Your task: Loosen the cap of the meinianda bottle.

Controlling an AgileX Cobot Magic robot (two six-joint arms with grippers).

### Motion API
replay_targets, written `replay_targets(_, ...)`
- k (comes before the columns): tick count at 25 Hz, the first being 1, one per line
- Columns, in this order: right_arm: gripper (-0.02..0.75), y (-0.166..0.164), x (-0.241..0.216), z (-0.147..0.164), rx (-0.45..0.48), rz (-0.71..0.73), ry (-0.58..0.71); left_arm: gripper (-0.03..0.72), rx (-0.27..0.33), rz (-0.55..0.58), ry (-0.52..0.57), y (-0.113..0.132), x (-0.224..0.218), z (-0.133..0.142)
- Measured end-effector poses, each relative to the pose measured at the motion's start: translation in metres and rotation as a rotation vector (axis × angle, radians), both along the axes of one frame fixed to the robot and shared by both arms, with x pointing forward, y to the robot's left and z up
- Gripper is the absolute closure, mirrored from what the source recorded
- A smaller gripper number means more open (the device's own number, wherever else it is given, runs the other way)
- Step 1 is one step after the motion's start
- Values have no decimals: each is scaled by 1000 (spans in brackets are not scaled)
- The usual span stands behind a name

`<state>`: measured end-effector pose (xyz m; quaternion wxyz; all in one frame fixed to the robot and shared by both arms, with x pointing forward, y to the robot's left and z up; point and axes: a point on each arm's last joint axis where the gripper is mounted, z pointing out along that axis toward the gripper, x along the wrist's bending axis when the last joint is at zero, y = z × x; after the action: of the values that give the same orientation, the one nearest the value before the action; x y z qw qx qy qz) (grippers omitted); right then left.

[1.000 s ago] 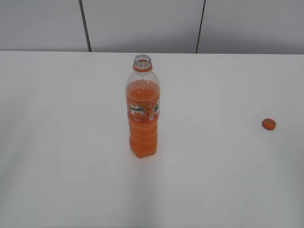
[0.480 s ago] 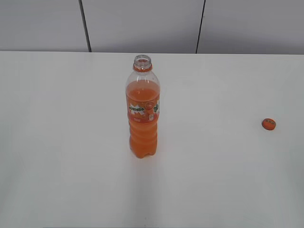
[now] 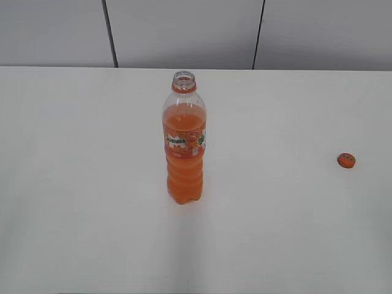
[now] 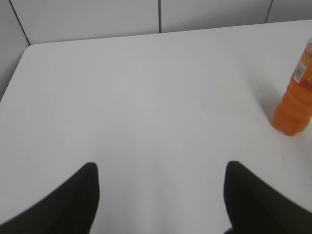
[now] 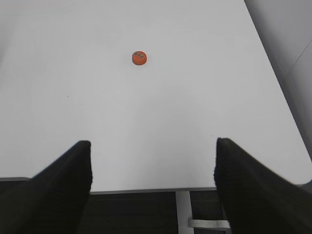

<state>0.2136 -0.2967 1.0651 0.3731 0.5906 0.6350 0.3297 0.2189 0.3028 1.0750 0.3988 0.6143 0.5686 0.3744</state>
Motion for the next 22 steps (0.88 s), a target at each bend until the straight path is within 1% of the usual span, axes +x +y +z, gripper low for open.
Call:
replay_targets(5,152,-2,1,1,-16,-12,-14,200,-1,0,-15,0,4,-3)
replay_targets(8,152,-2,5,8,-24,-13,-102,200,-1,0,-17,0,4,-3)
replay_targets(10,152,-2,8,8,-45,-2,-135,200,-1,0,-17,0,4,-3)
replay_targets(12,152,-1,14,0,-67,20,-113,200,2,-1,-18,0,4,-3)
replay_targets(16,152,2,23,-22,-70,77,-31,200,12,-6,-19,0,4,-3)
replay_targets(22,152,4,25,-26,-81,148,-32,200,29,6,-31,1,5,-2)
